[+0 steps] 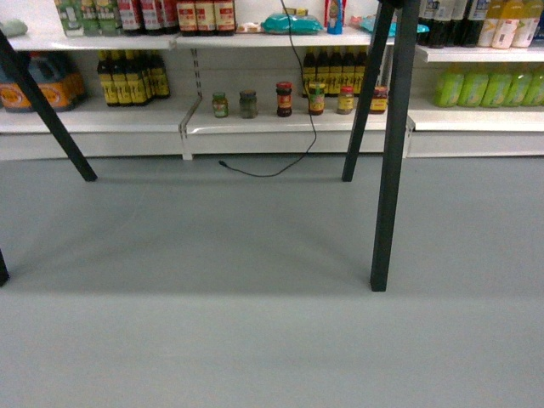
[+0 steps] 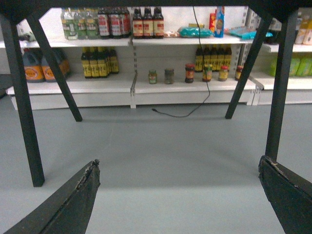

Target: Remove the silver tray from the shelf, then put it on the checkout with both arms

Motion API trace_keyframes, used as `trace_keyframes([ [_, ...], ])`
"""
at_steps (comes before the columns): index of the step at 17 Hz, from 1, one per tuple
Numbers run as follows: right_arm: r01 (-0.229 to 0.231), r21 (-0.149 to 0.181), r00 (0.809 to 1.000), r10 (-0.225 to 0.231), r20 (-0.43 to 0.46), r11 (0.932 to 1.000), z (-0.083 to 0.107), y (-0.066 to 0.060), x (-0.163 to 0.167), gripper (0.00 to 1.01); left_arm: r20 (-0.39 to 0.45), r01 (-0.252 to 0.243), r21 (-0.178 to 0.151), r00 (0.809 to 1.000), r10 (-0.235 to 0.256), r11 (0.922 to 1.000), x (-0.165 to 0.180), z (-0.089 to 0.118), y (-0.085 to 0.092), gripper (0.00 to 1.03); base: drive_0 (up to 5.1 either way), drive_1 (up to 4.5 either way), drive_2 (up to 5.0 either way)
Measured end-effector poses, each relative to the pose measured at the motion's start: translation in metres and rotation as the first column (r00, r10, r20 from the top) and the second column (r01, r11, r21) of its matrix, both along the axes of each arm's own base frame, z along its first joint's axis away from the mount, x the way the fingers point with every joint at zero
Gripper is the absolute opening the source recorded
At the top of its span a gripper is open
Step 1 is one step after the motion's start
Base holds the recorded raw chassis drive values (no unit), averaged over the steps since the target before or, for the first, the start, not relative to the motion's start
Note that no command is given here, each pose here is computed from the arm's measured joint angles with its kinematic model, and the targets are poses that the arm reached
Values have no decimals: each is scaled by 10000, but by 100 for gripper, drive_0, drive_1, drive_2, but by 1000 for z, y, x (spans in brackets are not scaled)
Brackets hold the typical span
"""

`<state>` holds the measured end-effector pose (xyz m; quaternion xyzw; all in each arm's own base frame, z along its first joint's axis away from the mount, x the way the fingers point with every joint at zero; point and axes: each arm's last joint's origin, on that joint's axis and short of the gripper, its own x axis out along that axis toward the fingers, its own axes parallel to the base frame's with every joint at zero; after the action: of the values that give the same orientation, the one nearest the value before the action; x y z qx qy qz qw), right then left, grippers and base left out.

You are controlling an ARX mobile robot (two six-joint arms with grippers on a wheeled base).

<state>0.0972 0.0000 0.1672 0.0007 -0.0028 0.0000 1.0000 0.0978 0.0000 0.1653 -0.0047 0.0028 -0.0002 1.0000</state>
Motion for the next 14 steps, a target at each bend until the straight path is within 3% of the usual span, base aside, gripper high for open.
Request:
trace_keyframes([
  [14,-4,-11,10000,4,-19,10000,0,0,0,98,-15,-4,-4,10000,4,10000,0,0,0,98,0,0,0],
])
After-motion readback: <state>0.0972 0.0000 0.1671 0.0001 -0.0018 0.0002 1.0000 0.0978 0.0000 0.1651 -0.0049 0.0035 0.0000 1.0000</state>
